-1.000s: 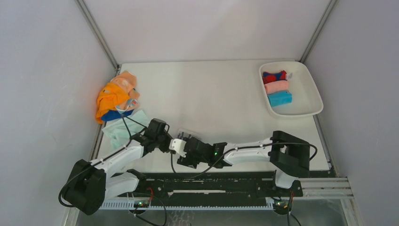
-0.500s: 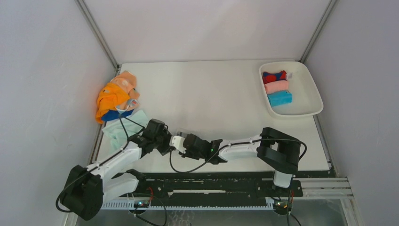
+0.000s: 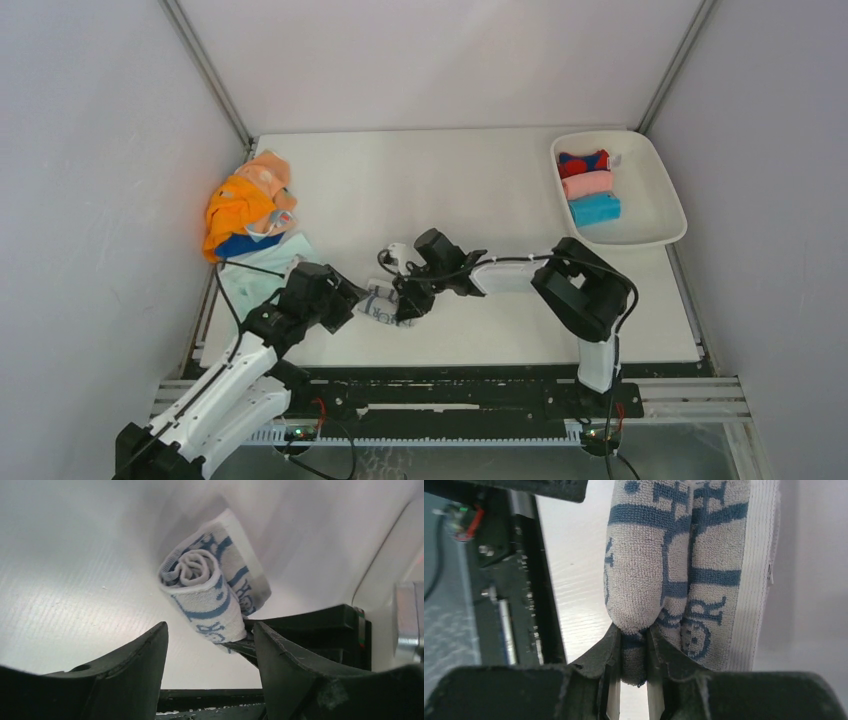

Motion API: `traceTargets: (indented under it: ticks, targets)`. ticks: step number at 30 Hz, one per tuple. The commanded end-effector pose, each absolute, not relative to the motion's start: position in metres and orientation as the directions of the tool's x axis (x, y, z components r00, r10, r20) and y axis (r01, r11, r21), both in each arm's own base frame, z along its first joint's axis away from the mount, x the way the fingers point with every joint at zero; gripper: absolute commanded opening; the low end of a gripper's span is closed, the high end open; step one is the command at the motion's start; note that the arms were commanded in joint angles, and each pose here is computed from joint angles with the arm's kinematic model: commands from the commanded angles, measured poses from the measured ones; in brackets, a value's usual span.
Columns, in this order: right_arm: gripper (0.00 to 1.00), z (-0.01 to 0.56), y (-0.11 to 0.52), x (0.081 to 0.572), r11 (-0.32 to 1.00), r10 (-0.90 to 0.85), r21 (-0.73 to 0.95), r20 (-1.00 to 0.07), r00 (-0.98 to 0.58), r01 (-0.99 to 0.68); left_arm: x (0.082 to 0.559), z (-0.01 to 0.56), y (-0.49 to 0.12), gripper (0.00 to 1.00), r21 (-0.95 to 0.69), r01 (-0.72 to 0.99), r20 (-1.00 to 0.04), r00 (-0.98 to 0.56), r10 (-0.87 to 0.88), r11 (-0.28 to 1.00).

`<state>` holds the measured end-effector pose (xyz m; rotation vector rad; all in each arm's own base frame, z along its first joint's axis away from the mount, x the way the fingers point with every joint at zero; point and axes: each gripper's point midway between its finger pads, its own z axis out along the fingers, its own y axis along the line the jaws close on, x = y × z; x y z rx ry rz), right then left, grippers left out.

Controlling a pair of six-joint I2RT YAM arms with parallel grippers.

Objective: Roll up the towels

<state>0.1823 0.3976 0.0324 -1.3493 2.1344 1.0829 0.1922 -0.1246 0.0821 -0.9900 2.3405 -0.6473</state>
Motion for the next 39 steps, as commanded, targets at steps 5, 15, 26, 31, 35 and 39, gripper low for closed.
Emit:
traceTargets:
  ticks: [5, 15, 26, 31, 35, 39]
  targets:
    - [0.07, 0.012, 0.376, 0.15, 0.264, -0.567, 0.814, -0.303, -0.766, -0.517, 0.194, 0.067, -0.142, 0.68, -0.613, -0.525, -0.185, -0.631, -0.754, 0.59]
    - [0.09, -0.007, 0.371, 0.16, 0.357, -0.529, 0.864, -0.127, -0.839, -0.356, 0.198, 0.049, -0.144, 0.67, -0.598, -0.558, -0.173, -0.611, -0.772, 0.575]
    - [0.1, -0.015, 0.369, 0.162, 0.405, -0.537, 0.834, -0.116, -0.836, -0.376, 0.202, 0.057, -0.154, 0.68, -0.592, -0.519, -0.22, -0.632, -0.743, 0.617]
    - [0.11, -0.016, 0.37, 0.162, 0.417, -0.536, 0.824, -0.118, -0.836, -0.383, 0.196, 0.044, -0.152, 0.69, -0.562, -0.555, -0.204, -0.626, -0.753, 0.613]
    - [0.12, -0.017, 0.372, 0.159, 0.42, -0.549, 0.816, -0.12, -0.827, -0.397, 0.195, 0.03, -0.147, 0.69, -0.514, -0.577, -0.221, -0.626, -0.748, 0.635]
    - [0.14, -0.017, 0.373, 0.153, 0.421, -0.566, 0.805, -0.127, -0.814, -0.418, 0.191, 0.015, -0.141, 0.67, -0.445, -0.604, -0.232, -0.635, -0.737, 0.661]
